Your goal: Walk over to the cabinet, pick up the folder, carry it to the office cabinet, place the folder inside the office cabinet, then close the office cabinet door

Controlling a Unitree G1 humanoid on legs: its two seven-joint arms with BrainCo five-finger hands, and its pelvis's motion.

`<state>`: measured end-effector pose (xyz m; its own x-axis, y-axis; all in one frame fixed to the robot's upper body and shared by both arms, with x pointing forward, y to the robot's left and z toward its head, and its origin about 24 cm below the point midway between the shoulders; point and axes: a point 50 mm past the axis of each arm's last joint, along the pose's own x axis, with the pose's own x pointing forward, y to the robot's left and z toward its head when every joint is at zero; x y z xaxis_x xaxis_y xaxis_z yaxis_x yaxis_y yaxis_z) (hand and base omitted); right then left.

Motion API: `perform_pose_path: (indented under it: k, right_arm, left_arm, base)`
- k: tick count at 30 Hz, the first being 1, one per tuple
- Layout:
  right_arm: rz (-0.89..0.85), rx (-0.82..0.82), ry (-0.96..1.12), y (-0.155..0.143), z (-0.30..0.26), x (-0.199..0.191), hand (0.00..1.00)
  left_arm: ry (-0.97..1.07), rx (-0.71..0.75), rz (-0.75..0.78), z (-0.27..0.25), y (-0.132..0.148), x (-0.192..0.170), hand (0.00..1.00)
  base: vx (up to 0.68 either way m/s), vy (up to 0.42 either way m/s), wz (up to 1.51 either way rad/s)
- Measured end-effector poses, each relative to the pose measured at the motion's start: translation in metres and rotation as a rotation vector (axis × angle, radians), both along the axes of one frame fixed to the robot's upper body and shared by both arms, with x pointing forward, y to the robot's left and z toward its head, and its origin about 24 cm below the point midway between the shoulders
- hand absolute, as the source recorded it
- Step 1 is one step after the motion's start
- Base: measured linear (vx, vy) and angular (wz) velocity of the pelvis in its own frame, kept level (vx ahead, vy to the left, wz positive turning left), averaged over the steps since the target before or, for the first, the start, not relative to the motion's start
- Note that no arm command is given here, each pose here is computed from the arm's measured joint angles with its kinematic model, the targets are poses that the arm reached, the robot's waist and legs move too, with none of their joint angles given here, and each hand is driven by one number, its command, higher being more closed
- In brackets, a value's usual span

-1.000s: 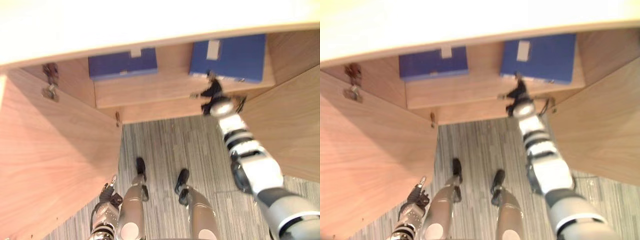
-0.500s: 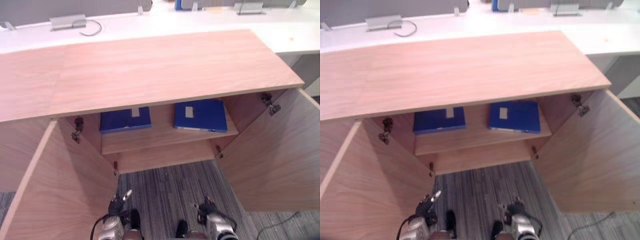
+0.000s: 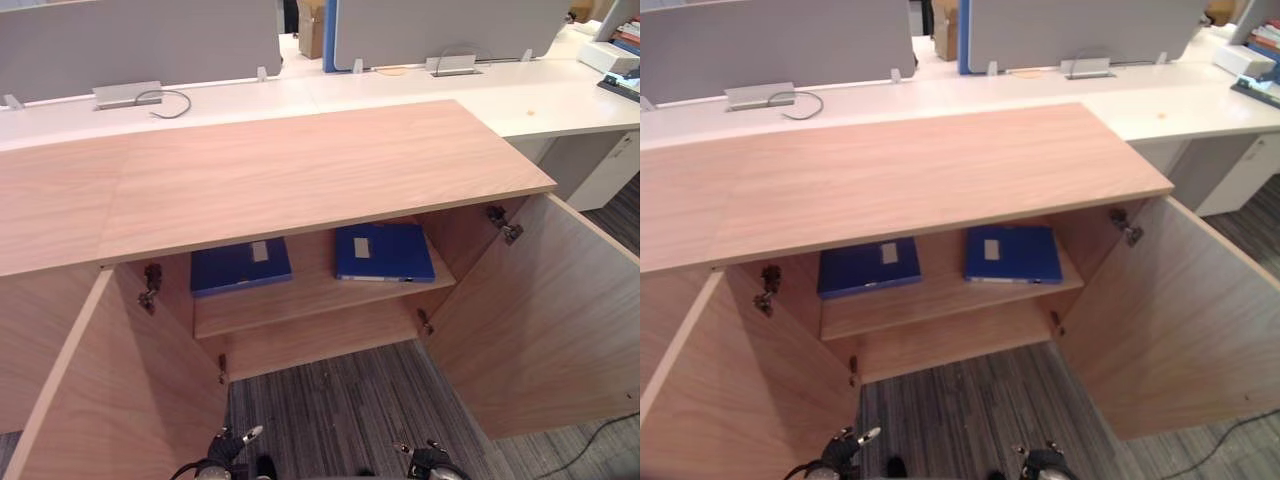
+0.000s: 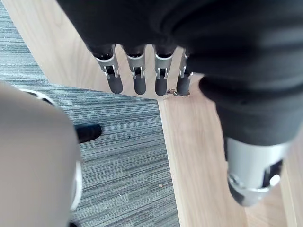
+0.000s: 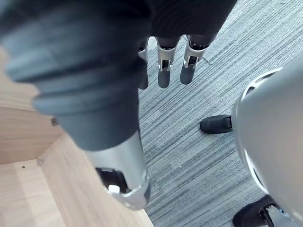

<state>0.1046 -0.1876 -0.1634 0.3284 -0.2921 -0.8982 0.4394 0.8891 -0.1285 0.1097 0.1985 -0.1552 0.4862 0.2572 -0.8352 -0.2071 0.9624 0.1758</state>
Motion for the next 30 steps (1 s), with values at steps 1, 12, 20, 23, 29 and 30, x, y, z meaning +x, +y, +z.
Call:
perform_pose_path:
  k: [1,12,20,23,29,30]
  right_arm:
    - [-0.002,-0.008,0.004,-0.003,0.000,-0.002,0.00]
    - [-0.036,-0.007,-0.009,-0.010,0.000,-0.006,0.00]
    - [-0.013,-0.003,-0.003,-0.010,0.000,-0.007,0.00]
    - [-0.007,0.003,-0.002,-0.009,0.000,-0.003,0.00]
    - [0.071,-0.016,-0.046,-0.009,0.005,0.016,0.00]
    - [0.074,-0.019,-0.056,-0.009,0.006,0.018,0.00]
  left_arm:
    - [-0.015,0.000,0.030,0.001,0.003,0.002,0.00]
    - [-0.061,-0.035,0.166,0.004,0.001,0.005,0.00]
    - [-0.042,-0.046,0.181,0.001,-0.002,-0.001,0.00]
    - [-0.042,-0.036,0.156,0.002,-0.001,0.000,0.00]
    - [-0.030,-0.042,0.093,0.000,-0.011,0.000,0.00]
    - [-0.029,-0.042,0.089,0.000,-0.011,0.001,0.00]
  base:
    - [0.01,-0.040,0.00]
    - [0.02,0.041,-0.09]
    - [0.04,0.071,-0.20]
    - [0.11,0.068,-0.08]
    - [0.10,0.154,-0.11]
    - [0.14,0.163,0.41]
